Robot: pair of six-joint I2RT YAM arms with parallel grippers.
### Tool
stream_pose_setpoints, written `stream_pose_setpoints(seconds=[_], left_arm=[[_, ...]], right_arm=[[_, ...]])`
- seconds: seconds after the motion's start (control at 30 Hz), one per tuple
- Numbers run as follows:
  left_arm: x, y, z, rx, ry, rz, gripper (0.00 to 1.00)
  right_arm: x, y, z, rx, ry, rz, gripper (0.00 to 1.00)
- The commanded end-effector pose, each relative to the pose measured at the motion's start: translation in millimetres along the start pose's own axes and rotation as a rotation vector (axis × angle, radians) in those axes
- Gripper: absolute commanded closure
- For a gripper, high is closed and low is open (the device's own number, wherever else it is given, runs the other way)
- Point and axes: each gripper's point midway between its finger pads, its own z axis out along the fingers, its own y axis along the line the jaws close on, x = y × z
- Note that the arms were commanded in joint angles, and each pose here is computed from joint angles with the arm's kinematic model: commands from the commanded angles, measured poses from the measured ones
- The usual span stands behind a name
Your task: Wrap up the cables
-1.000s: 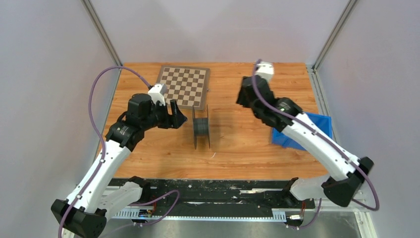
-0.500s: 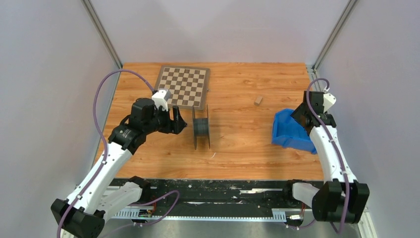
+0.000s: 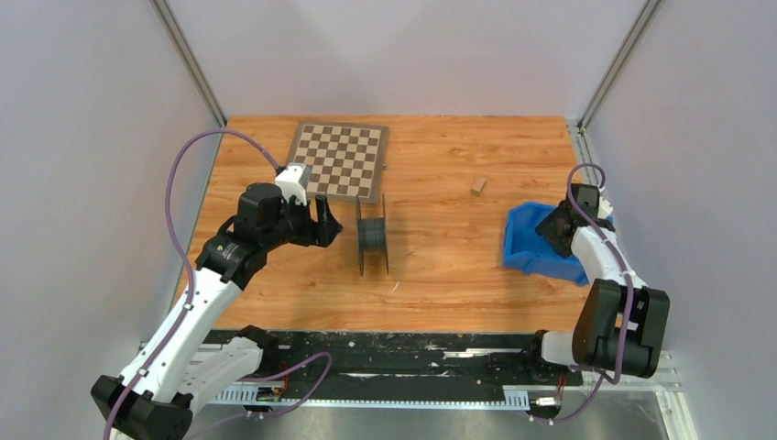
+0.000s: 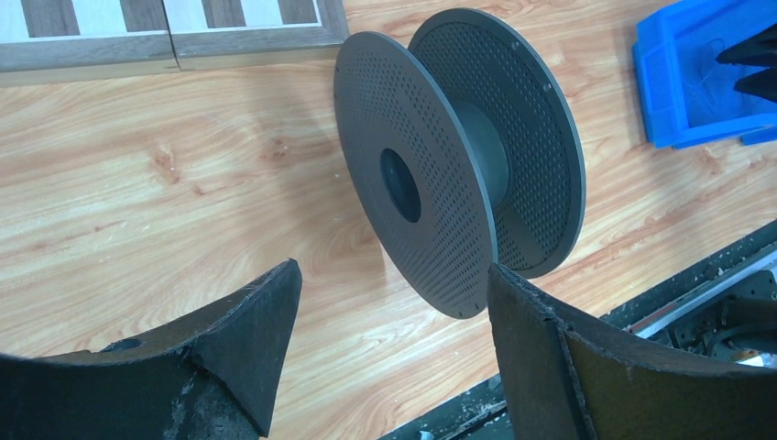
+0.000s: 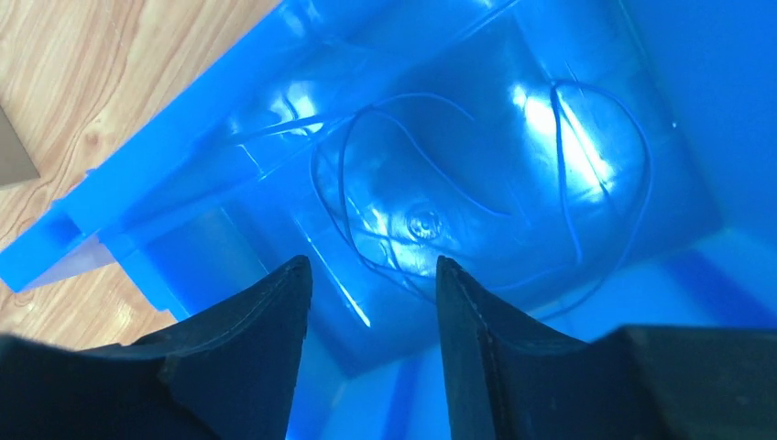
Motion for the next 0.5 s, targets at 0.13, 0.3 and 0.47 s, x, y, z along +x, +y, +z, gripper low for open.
stream_pose_setpoints(seconds=[0.13, 0.3, 0.47], left_arm=[[-8, -1, -4, 0.003, -0.038, 0.03, 0.17], [-8, -1, -4, -0.001, -0.039, 0.03, 0.17], [-8, 0, -4, -0.001, -0.039, 0.03, 0.17]], right_arm=[[13, -1, 35, -0.027, 0.065, 0.033, 0.53], [9, -5, 36, -0.01, 0.045, 0.009, 0.84], [-15, -3, 13, -0.024, -0.055, -0.005, 1.0]])
